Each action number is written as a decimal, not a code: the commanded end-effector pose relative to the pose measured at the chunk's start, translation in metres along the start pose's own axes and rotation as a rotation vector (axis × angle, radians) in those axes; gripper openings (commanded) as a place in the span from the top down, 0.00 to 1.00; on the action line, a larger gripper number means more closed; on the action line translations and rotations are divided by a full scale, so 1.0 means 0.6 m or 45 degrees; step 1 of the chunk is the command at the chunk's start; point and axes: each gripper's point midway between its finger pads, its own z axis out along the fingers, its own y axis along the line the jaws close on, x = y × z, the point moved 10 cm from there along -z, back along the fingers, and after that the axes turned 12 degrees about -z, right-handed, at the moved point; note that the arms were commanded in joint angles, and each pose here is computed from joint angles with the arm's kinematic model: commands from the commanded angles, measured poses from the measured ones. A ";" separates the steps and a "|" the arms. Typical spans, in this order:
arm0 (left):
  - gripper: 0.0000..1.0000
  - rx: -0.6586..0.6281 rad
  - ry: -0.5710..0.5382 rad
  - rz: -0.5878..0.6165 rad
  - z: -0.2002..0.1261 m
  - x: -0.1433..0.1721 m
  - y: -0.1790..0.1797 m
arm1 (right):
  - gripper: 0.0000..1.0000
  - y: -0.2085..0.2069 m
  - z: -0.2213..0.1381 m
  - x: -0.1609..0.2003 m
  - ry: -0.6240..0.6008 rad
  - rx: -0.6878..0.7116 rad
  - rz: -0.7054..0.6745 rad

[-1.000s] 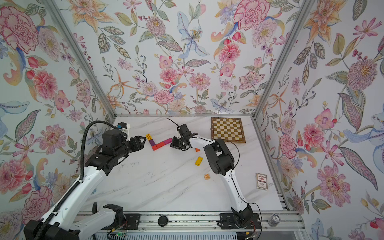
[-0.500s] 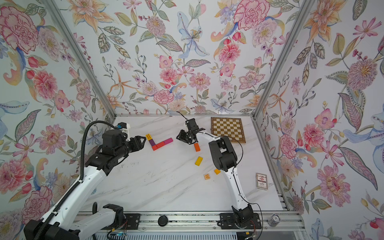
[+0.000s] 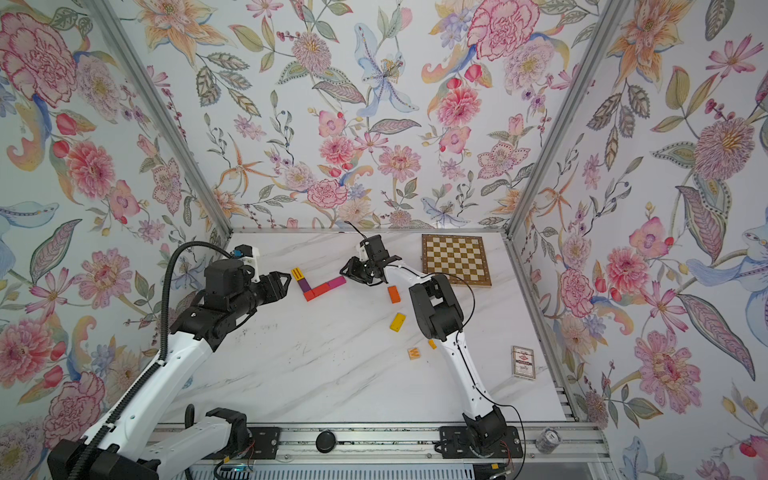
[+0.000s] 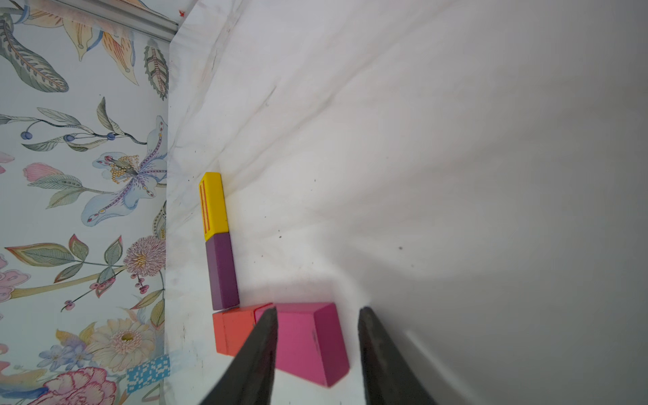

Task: Assemble the letter v with building blocks
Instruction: Assemble the building block at the center of the board.

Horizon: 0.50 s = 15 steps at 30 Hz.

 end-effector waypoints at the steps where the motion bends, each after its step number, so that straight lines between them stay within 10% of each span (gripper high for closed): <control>1: 0.39 -0.037 0.012 -0.003 0.004 0.004 0.008 | 0.59 -0.015 0.019 0.015 0.049 0.002 0.039; 15: 0.39 -0.037 0.013 0.000 0.003 0.006 0.009 | 0.64 0.007 0.042 0.025 0.079 -0.042 0.028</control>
